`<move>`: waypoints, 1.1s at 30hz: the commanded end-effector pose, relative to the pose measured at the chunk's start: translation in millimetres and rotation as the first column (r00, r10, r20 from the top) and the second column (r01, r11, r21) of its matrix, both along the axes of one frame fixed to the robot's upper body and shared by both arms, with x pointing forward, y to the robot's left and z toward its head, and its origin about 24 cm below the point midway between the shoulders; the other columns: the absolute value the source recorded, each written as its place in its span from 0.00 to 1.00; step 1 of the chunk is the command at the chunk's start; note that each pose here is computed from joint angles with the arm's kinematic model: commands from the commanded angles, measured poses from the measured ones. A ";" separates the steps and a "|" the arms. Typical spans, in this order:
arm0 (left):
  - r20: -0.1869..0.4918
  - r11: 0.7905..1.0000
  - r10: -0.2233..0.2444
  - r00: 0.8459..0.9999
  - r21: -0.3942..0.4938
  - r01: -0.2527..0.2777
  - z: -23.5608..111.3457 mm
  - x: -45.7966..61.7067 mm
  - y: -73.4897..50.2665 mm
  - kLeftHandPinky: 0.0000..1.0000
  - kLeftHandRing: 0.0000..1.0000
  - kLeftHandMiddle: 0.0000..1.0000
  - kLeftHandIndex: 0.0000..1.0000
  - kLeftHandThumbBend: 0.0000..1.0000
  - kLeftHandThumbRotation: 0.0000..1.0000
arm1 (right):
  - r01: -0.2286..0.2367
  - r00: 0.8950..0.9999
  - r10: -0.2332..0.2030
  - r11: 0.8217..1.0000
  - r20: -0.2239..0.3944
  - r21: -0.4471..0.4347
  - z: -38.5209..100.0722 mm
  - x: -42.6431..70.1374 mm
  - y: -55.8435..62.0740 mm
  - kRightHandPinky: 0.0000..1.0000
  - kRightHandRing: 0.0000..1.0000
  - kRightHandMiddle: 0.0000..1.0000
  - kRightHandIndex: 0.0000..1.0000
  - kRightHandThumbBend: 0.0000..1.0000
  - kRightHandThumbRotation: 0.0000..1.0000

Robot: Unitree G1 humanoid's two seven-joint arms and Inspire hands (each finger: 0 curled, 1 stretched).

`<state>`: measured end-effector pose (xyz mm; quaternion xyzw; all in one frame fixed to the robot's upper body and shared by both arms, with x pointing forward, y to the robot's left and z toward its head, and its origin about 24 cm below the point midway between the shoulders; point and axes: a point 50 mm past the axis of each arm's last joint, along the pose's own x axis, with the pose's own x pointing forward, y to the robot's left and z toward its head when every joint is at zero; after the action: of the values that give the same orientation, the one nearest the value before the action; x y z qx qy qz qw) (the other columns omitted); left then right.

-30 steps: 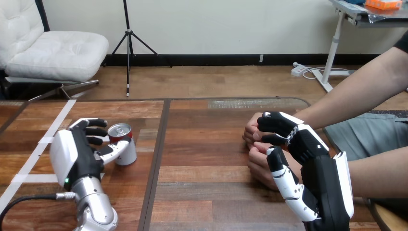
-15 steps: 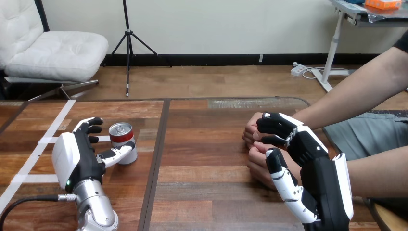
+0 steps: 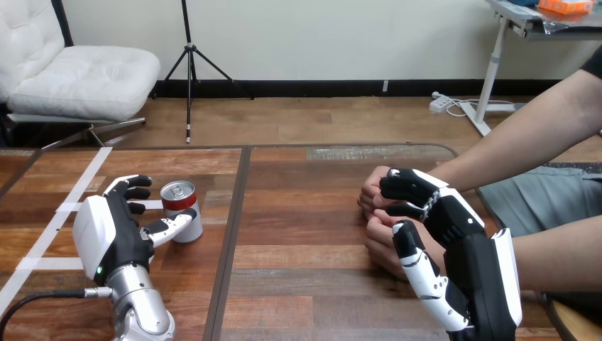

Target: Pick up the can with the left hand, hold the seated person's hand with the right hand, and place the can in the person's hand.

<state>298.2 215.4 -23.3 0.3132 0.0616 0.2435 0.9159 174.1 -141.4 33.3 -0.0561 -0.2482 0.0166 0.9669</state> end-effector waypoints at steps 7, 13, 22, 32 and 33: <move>0.073 0.999 -0.017 0.997 0.039 0.014 19.8 16.0 -2.5 0.53 0.64 0.68 0.68 0.91 0.11 | -0.014 0.997 0.013 1.000 0.079 0.009 13.6 8.6 1.9 0.65 0.73 0.73 0.74 0.50 0.60; 0.057 0.999 -0.014 0.998 0.050 0.011 18.5 15.6 -1.3 0.57 0.67 0.71 0.71 0.92 0.10 | -0.016 0.997 0.015 1.000 0.077 0.010 13.8 8.8 2.1 0.66 0.73 0.74 0.74 0.50 0.59; 0.028 0.998 -0.017 0.999 0.055 0.016 17.3 16.4 -0.2 0.60 0.70 0.75 0.74 0.93 0.14 | -0.010 0.997 0.009 1.000 0.076 0.009 13.3 8.5 1.9 0.66 0.73 0.74 0.74 0.51 0.59; -0.007 0.998 -0.028 1.000 0.062 0.029 17.1 19.1 -0.9 0.61 0.71 0.77 0.75 0.93 0.18 | -0.011 0.997 0.010 1.000 0.080 0.008 13.1 8.1 2.1 0.66 0.73 0.74 0.74 0.50 0.59; -0.010 0.998 -0.029 1.000 0.061 0.030 17.1 19.3 -1.0 0.62 0.71 0.77 0.75 0.93 0.18 | -0.011 0.997 0.010 1.000 0.080 0.008 13.1 8.1 2.1 0.66 0.73 0.74 0.74 0.50 0.59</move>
<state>296.7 216.8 -28.1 0.3305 0.0882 0.2407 0.9083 174.1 -140.9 33.3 -0.0552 -0.2483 0.0171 0.9670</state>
